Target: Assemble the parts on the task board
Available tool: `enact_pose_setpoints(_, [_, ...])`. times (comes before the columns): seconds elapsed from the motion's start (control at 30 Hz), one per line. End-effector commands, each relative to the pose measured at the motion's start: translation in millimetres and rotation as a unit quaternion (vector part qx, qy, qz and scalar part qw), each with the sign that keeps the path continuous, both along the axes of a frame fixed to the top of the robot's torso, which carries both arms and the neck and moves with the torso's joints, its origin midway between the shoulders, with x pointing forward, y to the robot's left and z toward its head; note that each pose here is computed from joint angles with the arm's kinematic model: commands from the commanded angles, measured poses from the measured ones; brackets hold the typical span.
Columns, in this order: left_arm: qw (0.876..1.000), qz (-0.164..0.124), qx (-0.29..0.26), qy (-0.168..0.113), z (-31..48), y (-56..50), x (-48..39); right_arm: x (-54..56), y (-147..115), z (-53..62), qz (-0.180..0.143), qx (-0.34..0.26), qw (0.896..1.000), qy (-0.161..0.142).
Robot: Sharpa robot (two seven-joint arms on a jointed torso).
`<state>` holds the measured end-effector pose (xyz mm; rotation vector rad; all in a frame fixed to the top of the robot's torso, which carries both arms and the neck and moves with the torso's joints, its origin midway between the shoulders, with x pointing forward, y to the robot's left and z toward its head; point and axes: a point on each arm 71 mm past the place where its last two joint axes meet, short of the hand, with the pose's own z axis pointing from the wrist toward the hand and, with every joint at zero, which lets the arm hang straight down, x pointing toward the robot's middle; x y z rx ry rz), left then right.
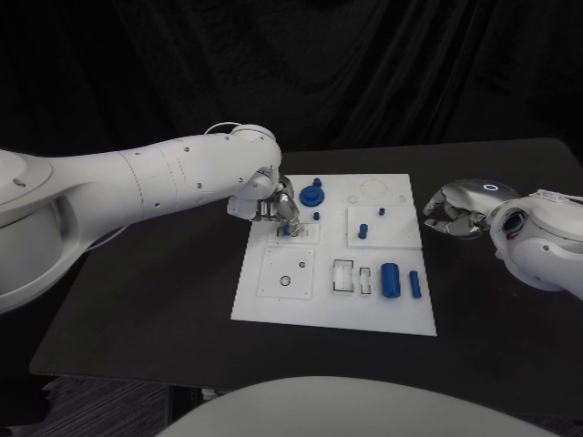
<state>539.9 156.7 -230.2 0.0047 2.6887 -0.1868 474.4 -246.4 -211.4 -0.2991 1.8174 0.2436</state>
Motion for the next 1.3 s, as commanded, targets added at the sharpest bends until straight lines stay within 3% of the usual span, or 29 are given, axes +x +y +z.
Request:
enact_pose_setpoints(0.03, [1.0,-0.006,-0.014,-0.001,0.8,-3.3,-0.6,-0.3,-1.5,-2.3,-0.009,-0.009,1.0,0.007])
enact_pose_setpoints(1.3, [1.0,-0.017,-0.012,0.006,-1.7,-9.6,-5.5,-0.3,-2.0,-5.0,-0.012,-0.017,1.0,0.016])
